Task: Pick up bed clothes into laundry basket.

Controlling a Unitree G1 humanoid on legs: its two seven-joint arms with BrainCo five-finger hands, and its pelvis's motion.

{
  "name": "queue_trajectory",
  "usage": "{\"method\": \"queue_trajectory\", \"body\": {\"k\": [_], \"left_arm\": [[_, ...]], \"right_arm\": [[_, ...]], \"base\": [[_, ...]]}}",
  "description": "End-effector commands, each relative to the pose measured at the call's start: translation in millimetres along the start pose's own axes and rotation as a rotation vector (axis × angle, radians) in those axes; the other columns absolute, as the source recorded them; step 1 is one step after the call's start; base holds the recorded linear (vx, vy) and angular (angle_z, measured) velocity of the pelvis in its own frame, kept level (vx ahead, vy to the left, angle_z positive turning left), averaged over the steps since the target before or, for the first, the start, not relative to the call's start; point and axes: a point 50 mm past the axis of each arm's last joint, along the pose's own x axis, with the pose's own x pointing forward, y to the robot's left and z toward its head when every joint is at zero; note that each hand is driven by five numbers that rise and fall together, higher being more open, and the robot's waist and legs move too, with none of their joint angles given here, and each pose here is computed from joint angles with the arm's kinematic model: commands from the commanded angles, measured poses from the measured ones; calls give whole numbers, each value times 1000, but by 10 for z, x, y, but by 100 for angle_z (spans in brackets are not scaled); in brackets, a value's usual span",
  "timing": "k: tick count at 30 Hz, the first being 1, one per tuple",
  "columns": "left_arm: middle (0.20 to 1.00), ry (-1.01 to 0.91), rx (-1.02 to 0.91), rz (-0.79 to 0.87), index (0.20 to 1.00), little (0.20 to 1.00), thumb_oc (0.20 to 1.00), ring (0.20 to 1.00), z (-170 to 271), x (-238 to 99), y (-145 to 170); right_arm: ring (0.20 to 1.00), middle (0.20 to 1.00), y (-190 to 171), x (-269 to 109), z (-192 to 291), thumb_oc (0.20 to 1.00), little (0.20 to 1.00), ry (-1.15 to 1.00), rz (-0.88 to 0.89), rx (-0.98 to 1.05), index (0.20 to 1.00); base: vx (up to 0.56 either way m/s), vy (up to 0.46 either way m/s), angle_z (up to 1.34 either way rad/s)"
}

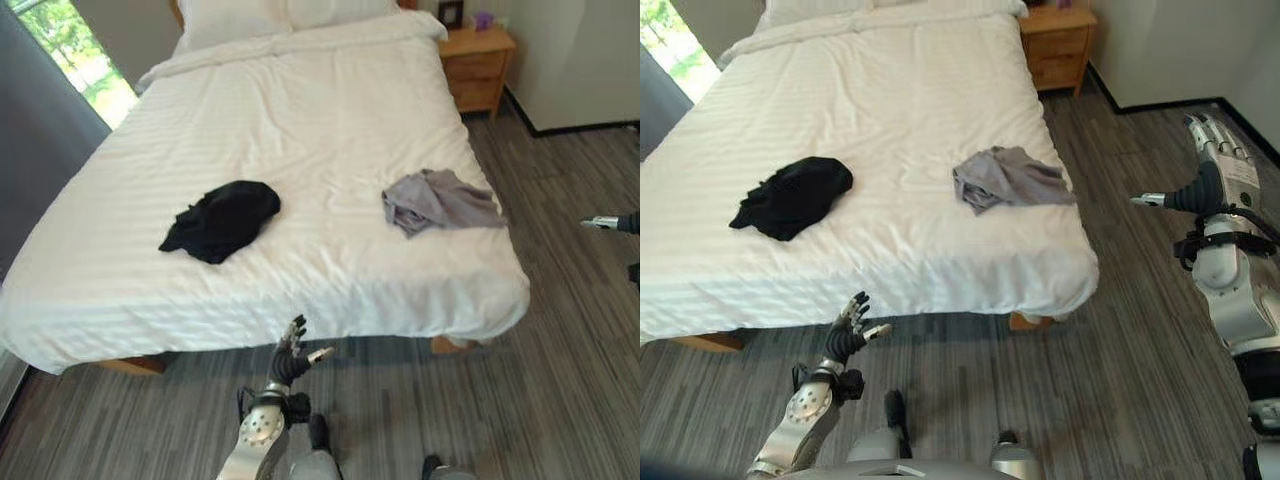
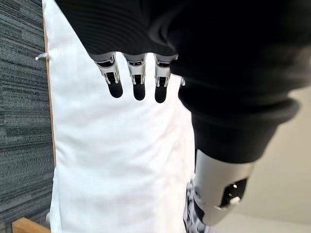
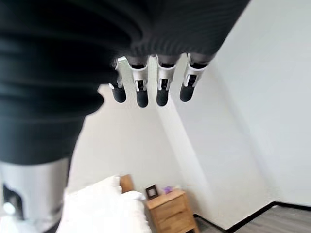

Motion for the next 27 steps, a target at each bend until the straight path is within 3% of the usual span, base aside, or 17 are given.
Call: {"method": "queue_trajectory", "body": {"k": [1, 12, 27], "left_arm": [[1000, -102, -23, -20, 1000, 1000, 1000, 1000, 214, 47, 40], [1000, -50, -14, -18, 1000, 1000, 1000, 1000, 113, 75, 151], [1000, -152, 36, -33, 1000, 1000, 1000, 1000, 360, 318, 97]], "right_arm": [[1000, 1000, -315, 379, 180, 1000, 1000, -27, -109, -51, 1000], [1000, 1000, -410, 588, -173, 1000, 1000, 245, -151, -49, 1000], [1000, 1000, -1032, 750, -111, 1000, 1000, 231, -358, -63, 1000]], "base": [[208, 40, 6], [54, 23, 18], [35, 42, -4]]}}
